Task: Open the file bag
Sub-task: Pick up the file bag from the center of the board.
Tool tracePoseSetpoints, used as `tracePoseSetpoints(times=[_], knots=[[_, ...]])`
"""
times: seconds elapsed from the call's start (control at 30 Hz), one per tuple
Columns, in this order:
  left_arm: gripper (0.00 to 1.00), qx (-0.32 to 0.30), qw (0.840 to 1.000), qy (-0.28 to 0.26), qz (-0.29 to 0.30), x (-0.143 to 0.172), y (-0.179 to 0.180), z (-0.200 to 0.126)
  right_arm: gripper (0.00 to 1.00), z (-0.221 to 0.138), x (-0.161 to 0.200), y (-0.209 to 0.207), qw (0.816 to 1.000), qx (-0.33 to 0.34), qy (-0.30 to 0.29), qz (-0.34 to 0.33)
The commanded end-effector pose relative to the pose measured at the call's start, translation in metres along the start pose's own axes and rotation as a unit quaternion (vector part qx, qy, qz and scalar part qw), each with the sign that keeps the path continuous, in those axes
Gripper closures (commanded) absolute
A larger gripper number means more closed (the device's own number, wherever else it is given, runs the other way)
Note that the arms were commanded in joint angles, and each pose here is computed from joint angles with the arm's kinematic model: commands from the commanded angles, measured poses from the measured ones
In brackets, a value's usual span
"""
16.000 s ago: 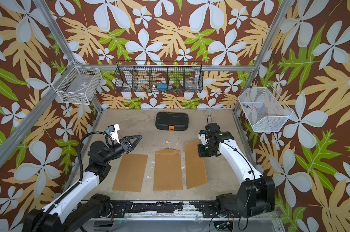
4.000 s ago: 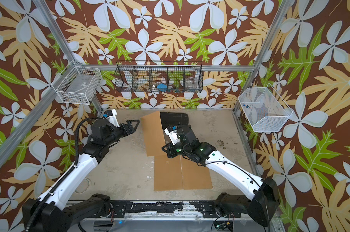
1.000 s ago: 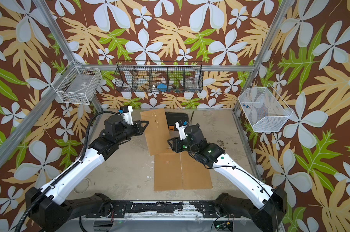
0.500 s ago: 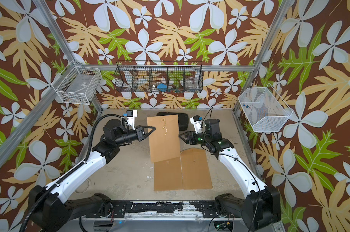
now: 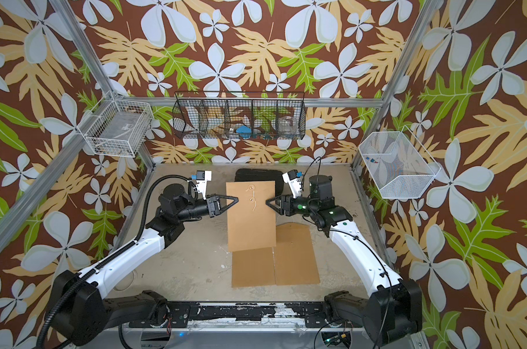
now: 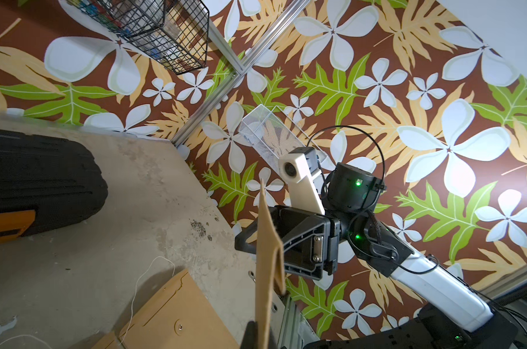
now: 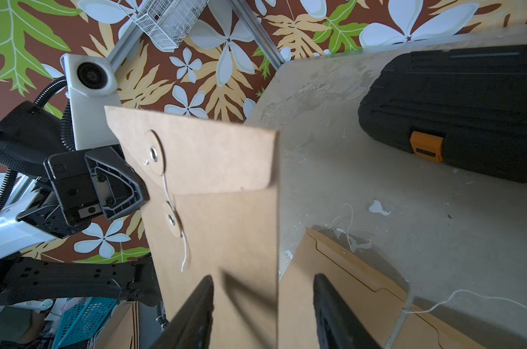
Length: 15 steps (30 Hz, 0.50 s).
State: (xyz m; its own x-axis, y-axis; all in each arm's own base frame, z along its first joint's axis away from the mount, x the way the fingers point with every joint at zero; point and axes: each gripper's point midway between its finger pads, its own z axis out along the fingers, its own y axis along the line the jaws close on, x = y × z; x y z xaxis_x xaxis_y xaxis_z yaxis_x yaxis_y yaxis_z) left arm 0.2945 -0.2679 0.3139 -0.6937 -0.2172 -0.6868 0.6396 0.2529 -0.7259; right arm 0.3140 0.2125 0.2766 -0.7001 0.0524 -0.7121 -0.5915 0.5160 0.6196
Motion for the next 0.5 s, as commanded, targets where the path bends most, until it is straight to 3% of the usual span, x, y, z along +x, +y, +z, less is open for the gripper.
tracePoseSetpoints(times=[0.0, 0.23, 0.47], knots=[[1.0, 0.033, 0.999, -0.004, 0.015, -0.004, -0.015, -0.002, 0.47, -0.001, -0.008, 0.013, 0.999, -0.031, -0.009, -0.022], [1.0, 0.014, 1.0, 0.004, 0.007, 0.005, 0.001, 0.001, 0.57, -0.005, -0.014, 0.035, 0.996, -0.08, -0.011, -0.036], [0.97, 0.004, 1.0, 0.005, 0.002, 0.003, 0.012, 0.007, 0.85, -0.008, -0.01, 0.044, 0.994, -0.105, -0.002, -0.044]])
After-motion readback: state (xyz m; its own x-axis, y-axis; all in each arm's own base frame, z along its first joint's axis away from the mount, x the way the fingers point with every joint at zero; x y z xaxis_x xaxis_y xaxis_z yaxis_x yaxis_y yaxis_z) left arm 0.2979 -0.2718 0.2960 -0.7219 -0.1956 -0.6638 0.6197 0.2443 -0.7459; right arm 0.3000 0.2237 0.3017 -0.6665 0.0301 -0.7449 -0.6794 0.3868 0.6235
